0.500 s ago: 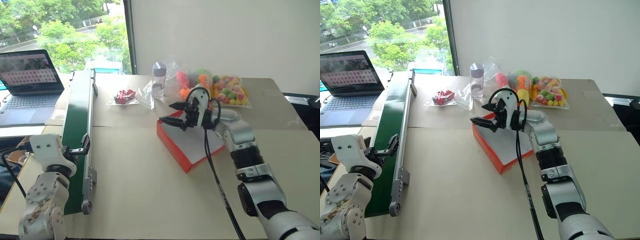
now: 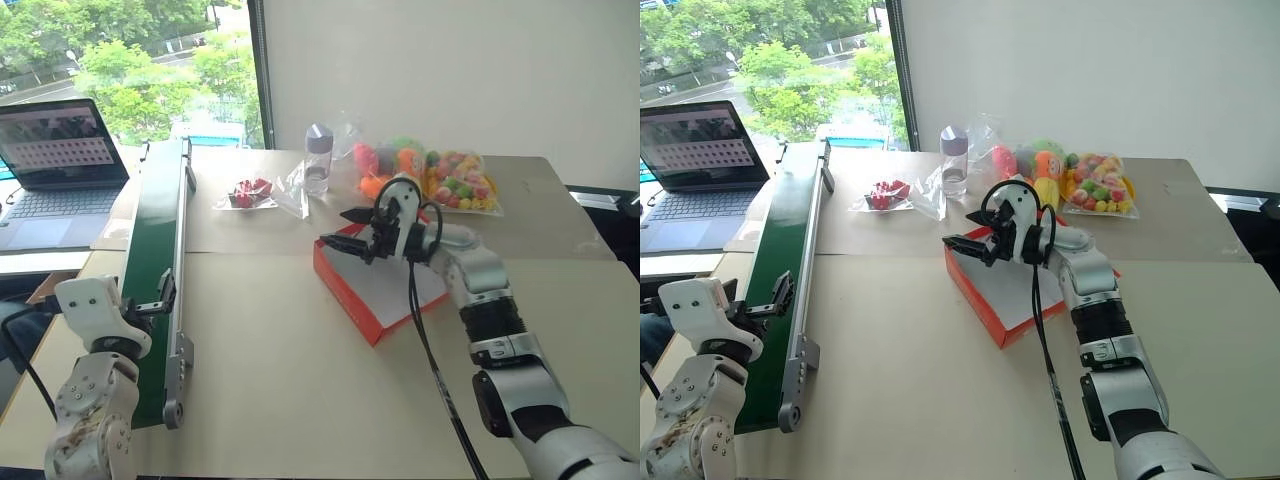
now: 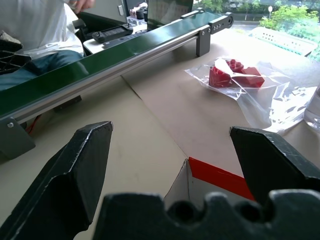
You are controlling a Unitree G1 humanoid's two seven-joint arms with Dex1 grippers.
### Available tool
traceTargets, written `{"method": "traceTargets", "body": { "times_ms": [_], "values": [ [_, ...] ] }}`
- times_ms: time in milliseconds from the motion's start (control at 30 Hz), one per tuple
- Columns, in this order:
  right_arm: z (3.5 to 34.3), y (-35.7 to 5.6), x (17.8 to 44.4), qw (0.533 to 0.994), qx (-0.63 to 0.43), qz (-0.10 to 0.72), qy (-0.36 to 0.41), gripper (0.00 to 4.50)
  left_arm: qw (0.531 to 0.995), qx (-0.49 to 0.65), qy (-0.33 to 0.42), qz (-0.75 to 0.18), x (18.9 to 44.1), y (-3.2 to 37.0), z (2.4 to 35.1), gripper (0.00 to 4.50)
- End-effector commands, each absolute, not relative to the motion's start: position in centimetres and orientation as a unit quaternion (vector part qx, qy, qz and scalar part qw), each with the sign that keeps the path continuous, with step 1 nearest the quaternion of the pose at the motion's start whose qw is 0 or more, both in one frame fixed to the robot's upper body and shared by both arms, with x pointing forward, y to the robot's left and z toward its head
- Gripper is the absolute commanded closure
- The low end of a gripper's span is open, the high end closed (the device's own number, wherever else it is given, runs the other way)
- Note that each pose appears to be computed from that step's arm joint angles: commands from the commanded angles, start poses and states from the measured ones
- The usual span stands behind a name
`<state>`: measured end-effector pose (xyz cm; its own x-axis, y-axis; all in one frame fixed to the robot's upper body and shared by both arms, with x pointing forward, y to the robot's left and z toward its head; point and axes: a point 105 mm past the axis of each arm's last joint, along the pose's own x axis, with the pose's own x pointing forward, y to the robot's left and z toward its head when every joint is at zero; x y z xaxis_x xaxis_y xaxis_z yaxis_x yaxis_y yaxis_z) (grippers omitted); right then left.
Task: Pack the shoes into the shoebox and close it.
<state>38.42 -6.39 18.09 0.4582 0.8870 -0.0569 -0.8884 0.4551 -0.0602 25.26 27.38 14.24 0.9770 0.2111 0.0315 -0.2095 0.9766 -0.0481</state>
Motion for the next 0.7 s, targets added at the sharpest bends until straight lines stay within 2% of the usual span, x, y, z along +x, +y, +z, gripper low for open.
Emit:
{"method": "traceTargets", "body": {
  "times_ms": [33,333,700],
  "values": [
    [19.5,-5.8,37.9,0.847,-0.037,0.53,-0.023,0.04,0.991,-0.012,-0.055,0.119,24.6,27.6,15.6,0.0],
    [19.2,-5.0,38.1,0.843,-0.051,0.535,-0.021,0.04,0.993,0.006,-0.051,0.104,25.6,26.3,15.9,0.0],
    [19.3,-2.8,37.2,0.826,-0.039,0.561,-0.028,0.04,0.989,0.009,-0.035,0.143,26.1,27.6,15.4,0.0]
  ]
}}
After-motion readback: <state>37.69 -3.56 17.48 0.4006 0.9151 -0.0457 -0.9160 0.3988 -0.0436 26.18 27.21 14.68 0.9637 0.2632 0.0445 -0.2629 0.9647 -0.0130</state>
